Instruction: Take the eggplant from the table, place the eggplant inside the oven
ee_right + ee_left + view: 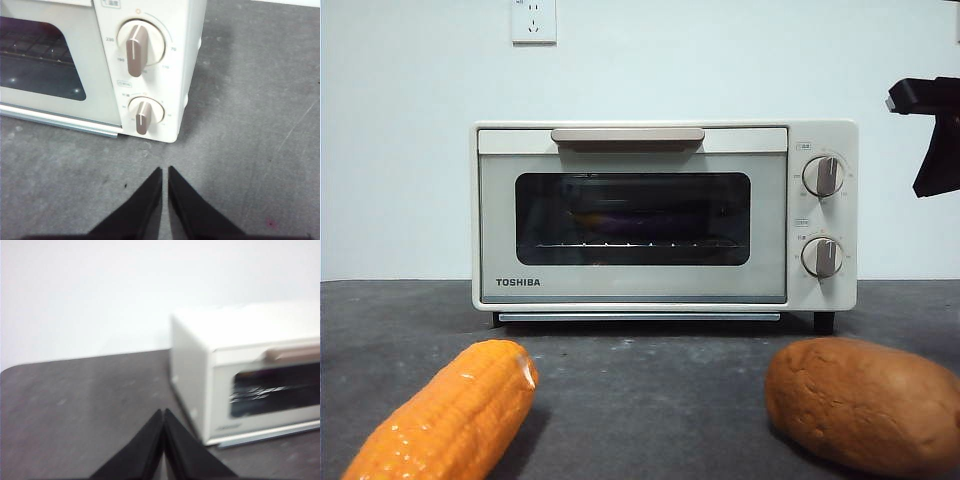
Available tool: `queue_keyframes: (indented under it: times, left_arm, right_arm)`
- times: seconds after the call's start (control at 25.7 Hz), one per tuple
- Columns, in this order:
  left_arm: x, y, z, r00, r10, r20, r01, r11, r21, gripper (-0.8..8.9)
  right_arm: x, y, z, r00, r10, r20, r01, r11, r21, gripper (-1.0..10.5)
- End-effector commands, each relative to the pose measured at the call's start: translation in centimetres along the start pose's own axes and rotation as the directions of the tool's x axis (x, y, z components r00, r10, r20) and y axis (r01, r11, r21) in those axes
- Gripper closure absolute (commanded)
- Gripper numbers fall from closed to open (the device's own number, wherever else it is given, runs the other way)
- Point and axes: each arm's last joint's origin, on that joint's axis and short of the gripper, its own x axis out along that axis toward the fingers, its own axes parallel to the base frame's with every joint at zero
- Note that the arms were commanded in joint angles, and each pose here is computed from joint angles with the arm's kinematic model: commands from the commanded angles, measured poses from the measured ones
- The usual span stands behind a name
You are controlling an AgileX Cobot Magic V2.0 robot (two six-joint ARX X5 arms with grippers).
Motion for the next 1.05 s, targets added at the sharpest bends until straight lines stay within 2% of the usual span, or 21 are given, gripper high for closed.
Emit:
queue_keyframes:
  times: [0.04,0.23,0.51,0.62,1.05]
  left_arm:
    - [0.2,0.4,-2.3,0.998,0.052,-0.031,-0.051,0.999,0.02,8.07]
    - [0.7,0.6,-6.8,0.991,0.093,-0.092,-0.093,0.996,0.014,8.07]
    - [1.4,0.6,-10.0,0.979,0.087,-0.186,-0.087,0.996,0.005,8.07]
    - [1.5,0.6,-9.6,0.986,0.09,-0.139,-0.09,0.996,0.01,8.07]
    - [1.5,0.6,-9.6,0.986,0.09,-0.139,-0.09,0.996,0.009,8.07]
  right_arm:
    - [0.1,0.1,0.1,1.0,0.003,0.007,-0.003,1.0,0.01,9.4]
    - [0.1,0.1,0.2,1.0,0.003,0.007,-0.003,1.0,0.01,9.4]
    - [0.1,0.1,0.2,1.0,0.003,0.007,-0.003,1.0,0.01,9.4]
    - [0.1,0.1,0.2,1.0,0.003,0.007,-0.003,1.0,0.01,9.4]
    - [-0.4,0.1,0.4,1.0,0.002,0.03,-0.002,1.0,0.013,9.4]
